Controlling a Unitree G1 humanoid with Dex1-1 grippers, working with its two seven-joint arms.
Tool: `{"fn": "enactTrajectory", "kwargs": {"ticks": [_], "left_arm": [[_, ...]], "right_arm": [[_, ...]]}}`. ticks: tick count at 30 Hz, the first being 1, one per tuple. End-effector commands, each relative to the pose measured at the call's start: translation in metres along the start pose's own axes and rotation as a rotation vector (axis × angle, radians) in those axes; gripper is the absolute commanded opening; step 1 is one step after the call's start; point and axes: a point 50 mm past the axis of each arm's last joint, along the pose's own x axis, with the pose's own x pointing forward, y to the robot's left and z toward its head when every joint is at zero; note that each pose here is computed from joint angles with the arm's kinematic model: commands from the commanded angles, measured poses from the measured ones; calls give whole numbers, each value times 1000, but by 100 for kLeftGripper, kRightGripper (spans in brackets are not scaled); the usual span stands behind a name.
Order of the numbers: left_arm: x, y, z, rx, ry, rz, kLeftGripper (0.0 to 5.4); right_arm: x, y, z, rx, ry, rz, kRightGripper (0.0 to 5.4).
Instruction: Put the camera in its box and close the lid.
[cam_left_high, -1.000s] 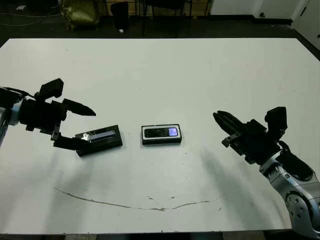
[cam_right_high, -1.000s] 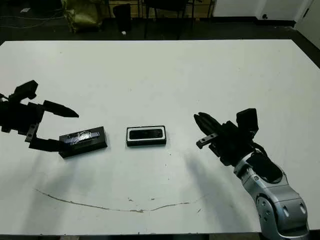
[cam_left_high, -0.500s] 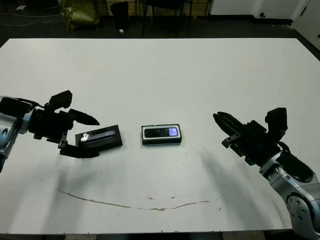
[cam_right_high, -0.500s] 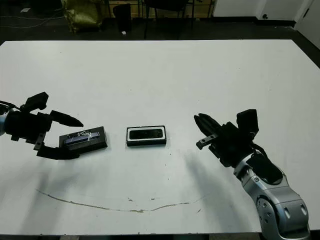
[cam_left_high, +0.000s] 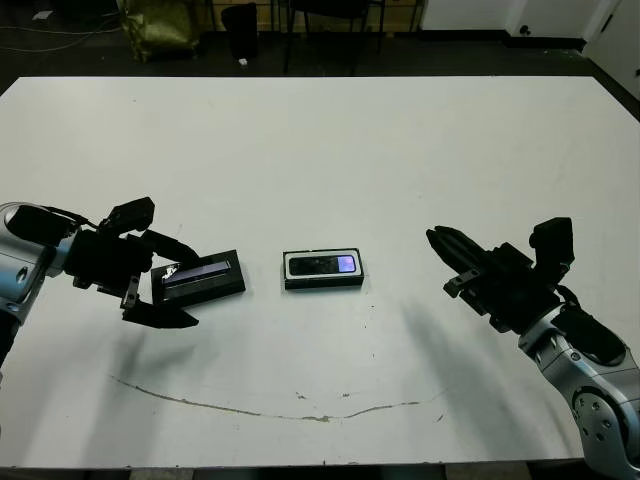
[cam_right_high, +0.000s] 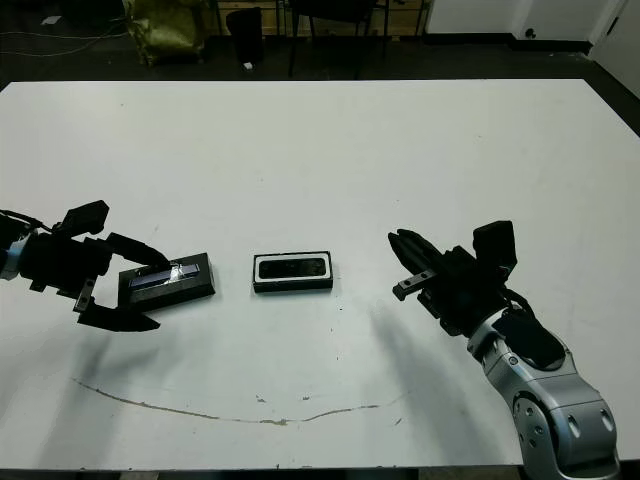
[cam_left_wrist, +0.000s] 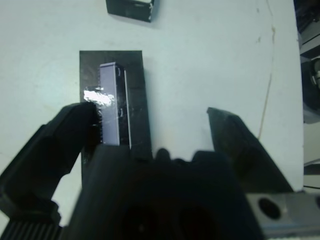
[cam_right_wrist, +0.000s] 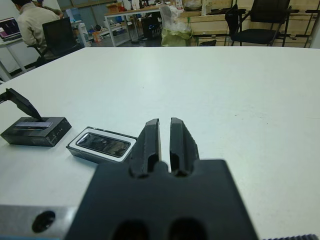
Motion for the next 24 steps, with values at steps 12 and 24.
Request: {"fn": "enactTrajectory", "kwargs": {"ticks": [12,24], "left_arm": [[5,-3,-17,-7,60,-10,538],[6,-2,-21,-86,120,48,517]], "right_arm": [[-3,0,-3,4,17,-1,0],[-3,0,-2,5,22,3,0]]}}
